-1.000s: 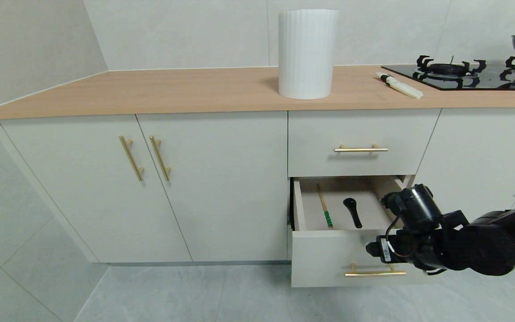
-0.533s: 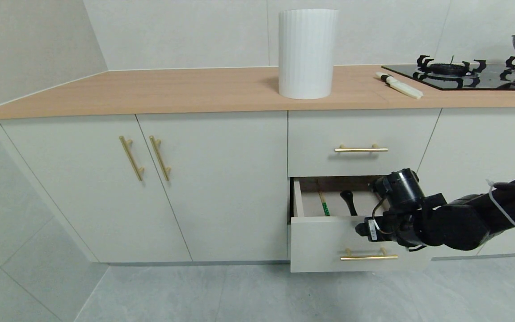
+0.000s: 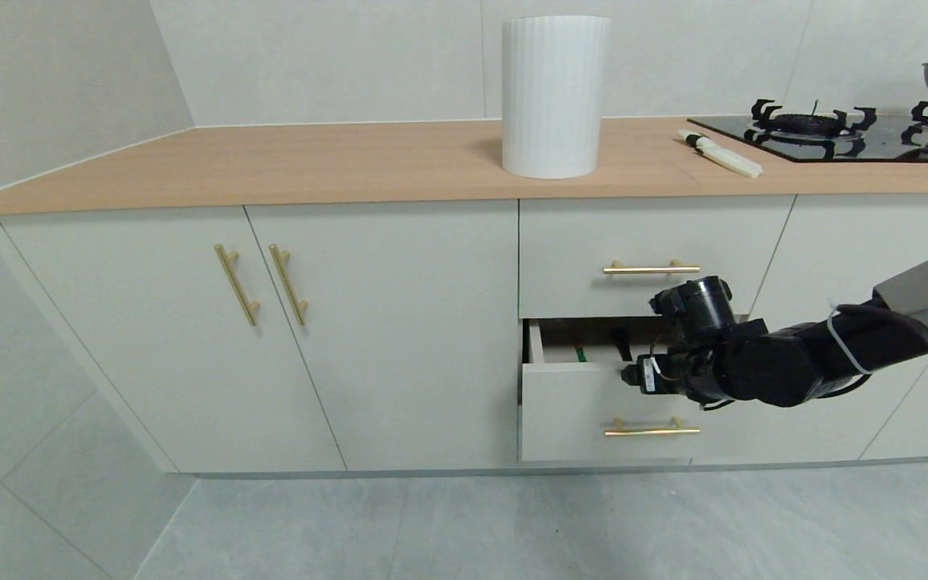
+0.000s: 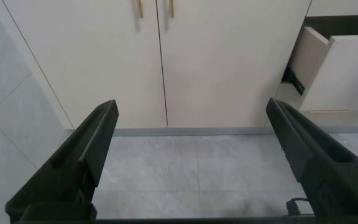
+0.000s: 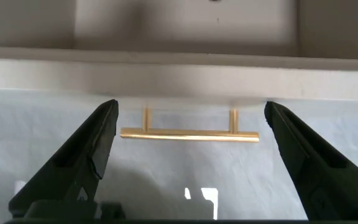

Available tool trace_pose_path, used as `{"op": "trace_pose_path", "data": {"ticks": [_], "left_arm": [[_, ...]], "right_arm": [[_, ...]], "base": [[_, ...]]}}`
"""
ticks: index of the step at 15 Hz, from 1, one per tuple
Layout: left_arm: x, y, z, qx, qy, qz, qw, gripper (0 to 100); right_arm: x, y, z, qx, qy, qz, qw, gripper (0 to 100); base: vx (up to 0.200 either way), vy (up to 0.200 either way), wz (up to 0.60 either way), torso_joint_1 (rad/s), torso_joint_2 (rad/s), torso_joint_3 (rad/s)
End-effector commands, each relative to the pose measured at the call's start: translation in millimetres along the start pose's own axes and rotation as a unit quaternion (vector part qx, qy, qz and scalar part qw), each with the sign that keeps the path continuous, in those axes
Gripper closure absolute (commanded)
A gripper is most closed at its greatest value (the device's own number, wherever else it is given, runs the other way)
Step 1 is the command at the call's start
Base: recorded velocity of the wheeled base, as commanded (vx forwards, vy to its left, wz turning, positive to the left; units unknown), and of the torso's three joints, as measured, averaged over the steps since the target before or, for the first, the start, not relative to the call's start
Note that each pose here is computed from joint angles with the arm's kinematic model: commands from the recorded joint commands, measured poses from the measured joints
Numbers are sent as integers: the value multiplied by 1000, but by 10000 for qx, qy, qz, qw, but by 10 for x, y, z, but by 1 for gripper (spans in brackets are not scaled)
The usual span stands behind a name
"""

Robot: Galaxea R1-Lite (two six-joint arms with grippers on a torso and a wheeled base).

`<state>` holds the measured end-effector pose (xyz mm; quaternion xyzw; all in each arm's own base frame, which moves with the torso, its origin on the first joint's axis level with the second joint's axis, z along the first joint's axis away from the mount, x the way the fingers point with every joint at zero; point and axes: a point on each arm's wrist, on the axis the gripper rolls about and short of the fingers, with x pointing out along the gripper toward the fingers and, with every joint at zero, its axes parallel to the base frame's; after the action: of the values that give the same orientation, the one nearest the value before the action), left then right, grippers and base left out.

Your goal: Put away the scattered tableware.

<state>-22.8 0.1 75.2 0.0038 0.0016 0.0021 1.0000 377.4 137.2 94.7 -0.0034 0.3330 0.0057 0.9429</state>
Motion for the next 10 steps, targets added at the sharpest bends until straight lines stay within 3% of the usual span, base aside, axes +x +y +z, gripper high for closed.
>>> {"op": "trace_pose_path", "data": {"ticks": [1,10], "left_arm": [[0,0,0,0,-1,2,10000,0],[0,0,0,0,-1,2,10000,0]], "right_arm": [[152,15,-6,-49,30,-27,10000,0],[462,53,210,-11,-333,71,9994,0]], "base": [[0,0,0,0,0,0],[0,0,0,0,0,0]]}}
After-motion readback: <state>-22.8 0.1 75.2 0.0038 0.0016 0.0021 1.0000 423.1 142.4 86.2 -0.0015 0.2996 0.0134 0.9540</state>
